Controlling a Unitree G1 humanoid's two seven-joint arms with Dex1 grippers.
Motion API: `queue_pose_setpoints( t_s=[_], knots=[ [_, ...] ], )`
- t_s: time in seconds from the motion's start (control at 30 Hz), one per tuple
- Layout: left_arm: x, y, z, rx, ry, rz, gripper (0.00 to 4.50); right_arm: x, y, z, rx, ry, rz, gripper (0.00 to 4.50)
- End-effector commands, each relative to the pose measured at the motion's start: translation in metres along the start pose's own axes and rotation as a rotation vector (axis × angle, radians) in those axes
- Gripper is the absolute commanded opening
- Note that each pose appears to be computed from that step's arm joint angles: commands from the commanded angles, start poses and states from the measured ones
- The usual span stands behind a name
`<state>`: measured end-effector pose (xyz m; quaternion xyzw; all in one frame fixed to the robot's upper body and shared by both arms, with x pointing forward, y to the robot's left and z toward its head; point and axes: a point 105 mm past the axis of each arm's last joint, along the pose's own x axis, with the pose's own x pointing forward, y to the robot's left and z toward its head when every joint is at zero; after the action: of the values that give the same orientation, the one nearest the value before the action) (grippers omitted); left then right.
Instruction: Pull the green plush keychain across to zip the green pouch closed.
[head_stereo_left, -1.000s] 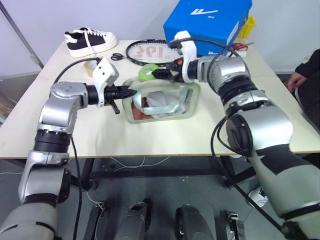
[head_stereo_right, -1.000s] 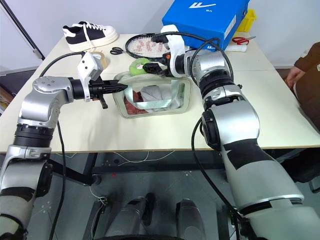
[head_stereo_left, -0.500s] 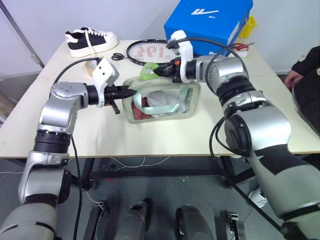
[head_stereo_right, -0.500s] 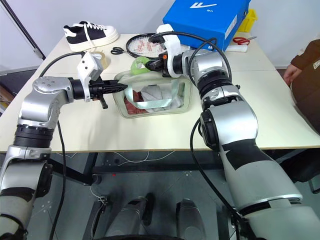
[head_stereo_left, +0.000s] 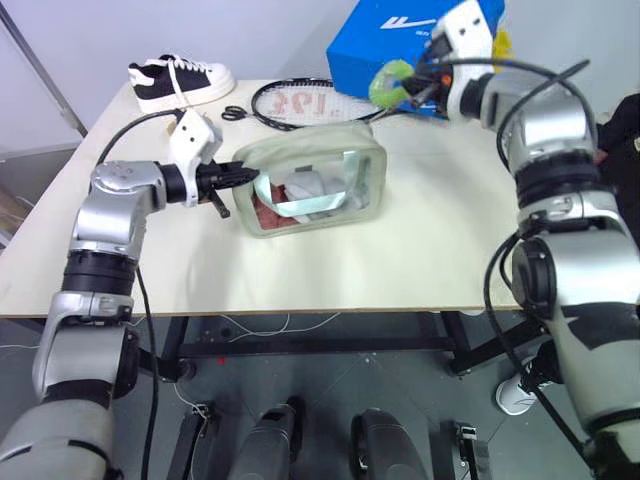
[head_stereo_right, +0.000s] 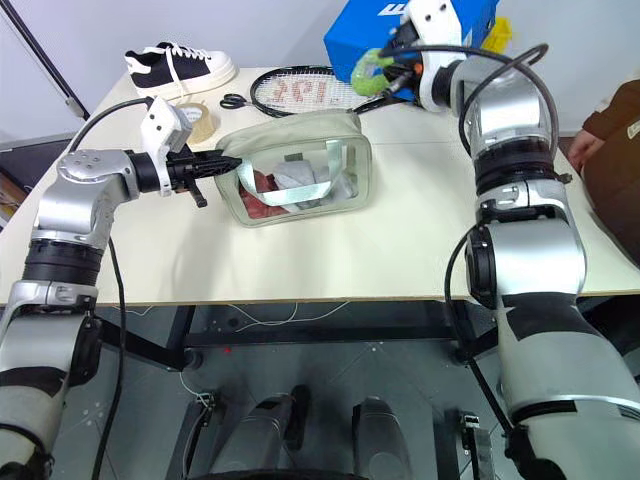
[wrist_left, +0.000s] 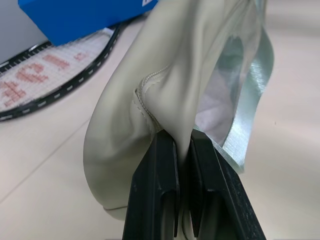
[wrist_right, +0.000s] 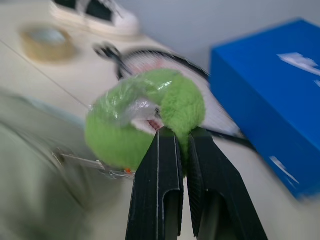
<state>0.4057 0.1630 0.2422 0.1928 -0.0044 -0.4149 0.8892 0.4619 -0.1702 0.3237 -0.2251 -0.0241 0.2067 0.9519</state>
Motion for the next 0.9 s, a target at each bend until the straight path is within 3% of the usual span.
queue_pose_setpoints(
  t_s=[0.03, 0.2, 0.5, 0.77, 0.83, 0.9],
  knots=[
    [-0.007, 0.012, 0.01, 0.039, -0.009, 0.036, 0.0, -0.022, -0.035, 0.0, -0.145, -0.025, -0.192, 0.05],
    [-0.002, 0.008, 0.011, 0.043, -0.011, -0.001, 0.0, -0.017, -0.013, -0.067, -0.058, 0.07, -0.208, 0.05],
    [0.002, 0.006, 0.014, 0.054, -0.012, -0.023, 0.0, -0.007, 0.065, -0.141, 0.176, 0.209, -0.045, 0.05],
    [0.003, 0.003, 0.014, 0.052, -0.02, -0.03, 0.0, -0.009, 0.101, -0.155, 0.351, 0.242, 0.043, 0.05],
    [0.004, 0.002, 0.015, 0.052, -0.021, -0.031, 0.0, -0.01, 0.1, -0.151, 0.379, 0.23, 0.044, 0.05],
    [0.004, 0.002, 0.015, 0.057, -0.015, -0.033, 0.0, -0.011, 0.081, -0.13, 0.389, 0.157, 0.019, 0.05]
  ],
)
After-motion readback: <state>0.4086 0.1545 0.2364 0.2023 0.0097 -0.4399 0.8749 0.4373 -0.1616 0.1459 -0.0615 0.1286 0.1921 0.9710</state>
